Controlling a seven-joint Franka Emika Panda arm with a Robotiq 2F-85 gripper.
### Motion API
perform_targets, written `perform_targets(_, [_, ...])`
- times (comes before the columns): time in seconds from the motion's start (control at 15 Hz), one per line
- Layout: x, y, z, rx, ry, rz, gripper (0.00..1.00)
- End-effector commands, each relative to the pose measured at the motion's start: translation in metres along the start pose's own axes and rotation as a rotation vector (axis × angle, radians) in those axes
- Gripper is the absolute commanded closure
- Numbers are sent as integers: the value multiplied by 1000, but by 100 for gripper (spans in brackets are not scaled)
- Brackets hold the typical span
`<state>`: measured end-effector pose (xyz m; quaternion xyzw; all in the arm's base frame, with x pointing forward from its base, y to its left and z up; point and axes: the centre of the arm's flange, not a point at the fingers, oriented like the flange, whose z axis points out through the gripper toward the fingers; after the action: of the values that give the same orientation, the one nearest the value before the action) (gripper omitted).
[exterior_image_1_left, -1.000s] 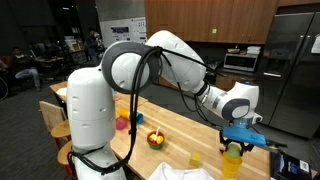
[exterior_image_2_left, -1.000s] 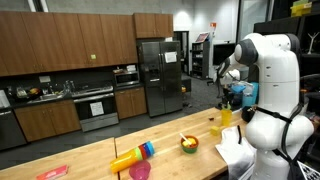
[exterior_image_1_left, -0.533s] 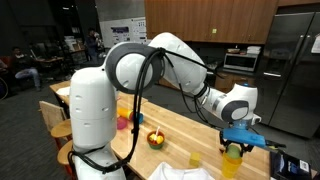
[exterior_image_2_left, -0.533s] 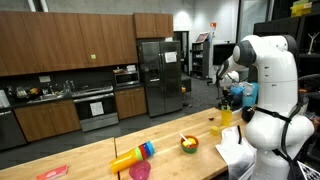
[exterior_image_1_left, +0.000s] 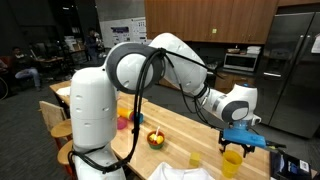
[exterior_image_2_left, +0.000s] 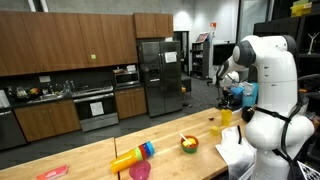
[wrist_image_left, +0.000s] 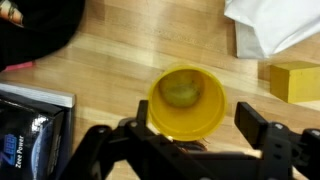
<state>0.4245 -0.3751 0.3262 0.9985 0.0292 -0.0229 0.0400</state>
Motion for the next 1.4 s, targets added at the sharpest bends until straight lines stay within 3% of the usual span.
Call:
perform_targets(0.0, [0,0,0,0,0,0,12])
perform_targets(0.47, [0,0,0,0,0,0,12])
perform_targets(0.53, [-2,-2,-4,3,10,-17,3])
perform_targets(1.0, [-6,-25,-33,-67,-11,-143,0])
perform_targets(1.13, [-12,-38,-43,24,-6,-242,0])
perform_targets(1.33, [-34,-61,-59,8,-25,-338,0])
